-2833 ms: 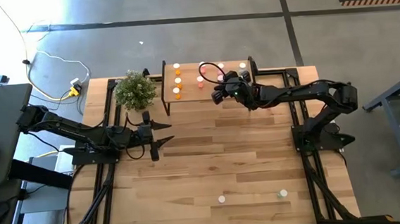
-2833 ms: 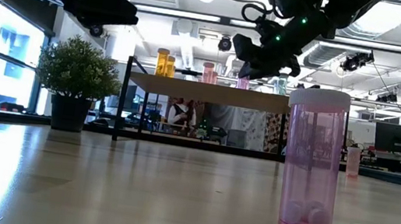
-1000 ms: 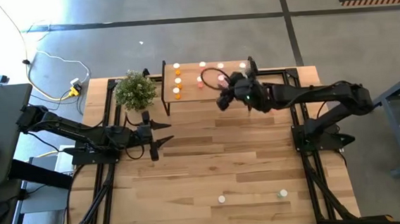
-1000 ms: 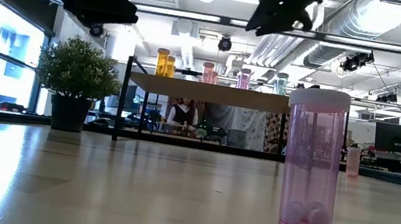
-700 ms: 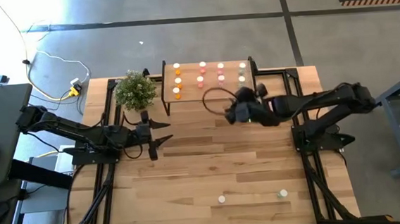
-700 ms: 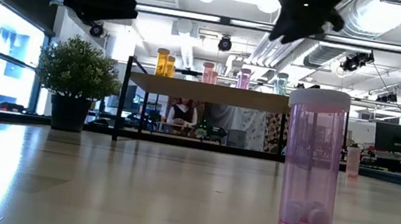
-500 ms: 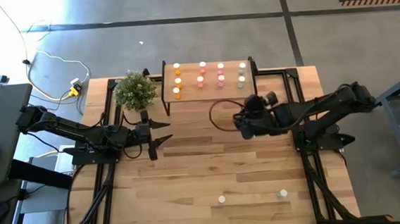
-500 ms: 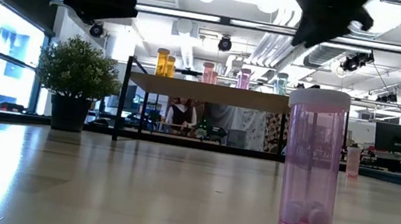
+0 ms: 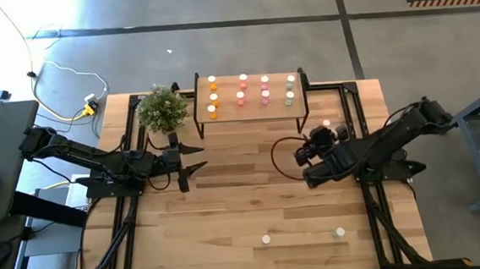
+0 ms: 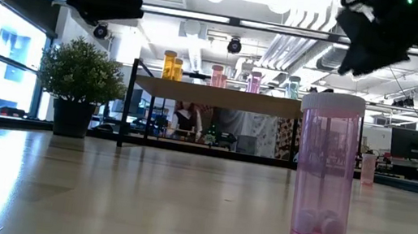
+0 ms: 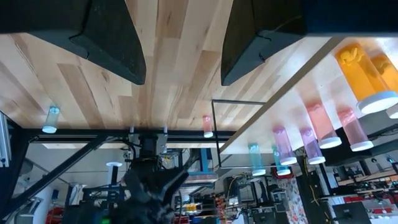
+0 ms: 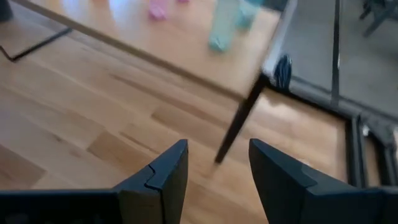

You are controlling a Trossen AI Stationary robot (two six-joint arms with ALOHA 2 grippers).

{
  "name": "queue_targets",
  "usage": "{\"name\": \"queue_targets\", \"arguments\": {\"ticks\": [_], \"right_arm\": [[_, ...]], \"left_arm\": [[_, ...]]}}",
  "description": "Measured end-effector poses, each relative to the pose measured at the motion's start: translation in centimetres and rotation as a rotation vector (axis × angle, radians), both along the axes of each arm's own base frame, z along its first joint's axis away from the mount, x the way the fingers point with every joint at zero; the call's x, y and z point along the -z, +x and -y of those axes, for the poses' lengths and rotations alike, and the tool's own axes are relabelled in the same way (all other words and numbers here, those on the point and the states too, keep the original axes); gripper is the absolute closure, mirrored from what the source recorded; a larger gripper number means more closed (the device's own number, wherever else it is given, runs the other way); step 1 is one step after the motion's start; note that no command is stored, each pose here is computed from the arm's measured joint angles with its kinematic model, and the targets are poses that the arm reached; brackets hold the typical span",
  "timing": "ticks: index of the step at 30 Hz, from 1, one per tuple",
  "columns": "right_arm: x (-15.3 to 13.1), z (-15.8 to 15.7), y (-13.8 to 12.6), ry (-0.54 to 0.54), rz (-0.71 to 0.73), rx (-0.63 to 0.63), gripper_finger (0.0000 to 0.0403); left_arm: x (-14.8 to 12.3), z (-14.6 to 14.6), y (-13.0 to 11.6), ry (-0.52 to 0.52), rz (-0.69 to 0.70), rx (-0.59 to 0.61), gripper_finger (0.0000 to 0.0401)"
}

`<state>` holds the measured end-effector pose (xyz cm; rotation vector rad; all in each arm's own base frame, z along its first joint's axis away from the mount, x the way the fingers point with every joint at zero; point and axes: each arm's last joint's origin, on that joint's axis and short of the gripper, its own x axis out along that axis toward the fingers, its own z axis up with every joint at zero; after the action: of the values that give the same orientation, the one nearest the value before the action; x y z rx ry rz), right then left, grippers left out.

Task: Pick and place medicine bottles onto shelf by color
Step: Adjust the orange pill bottles on the shelf

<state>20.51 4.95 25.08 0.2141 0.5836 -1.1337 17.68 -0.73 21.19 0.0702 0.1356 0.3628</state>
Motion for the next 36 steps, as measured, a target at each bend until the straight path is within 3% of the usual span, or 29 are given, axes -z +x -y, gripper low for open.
{"name": "queue_targets", "arguments": {"ticks": [11,15,20,26,36], "right_arm": [[2.3,0.7,-3.2,0.116,0.209,-0.005,0.0242],[2.2,1.0,-3.4,0.143,0.341,-0.085,0.0242],[0.4,1.3,-1.4,0.135,0.488,-0.273,0.0242],[-2.1,3.3,1.3,0.002,0.581,-0.478,0.0242],[-5.4,8.9,5.4,-0.09,0.495,-0.585,0.0242]], "left_arm": [[0.2,-0.6,0.0,0.01,-0.032,-0.033,0.0201],[0.5,-1.3,-0.1,0.011,-0.057,-0.074,0.0201],[0.6,-2.6,-0.2,0.008,-0.072,-0.135,0.0201],[0.9,-3.7,-0.4,-0.014,-0.107,-0.106,0.0201],[1.1,-5.1,-0.6,-0.026,-0.133,-0.1,0.0201]]}}
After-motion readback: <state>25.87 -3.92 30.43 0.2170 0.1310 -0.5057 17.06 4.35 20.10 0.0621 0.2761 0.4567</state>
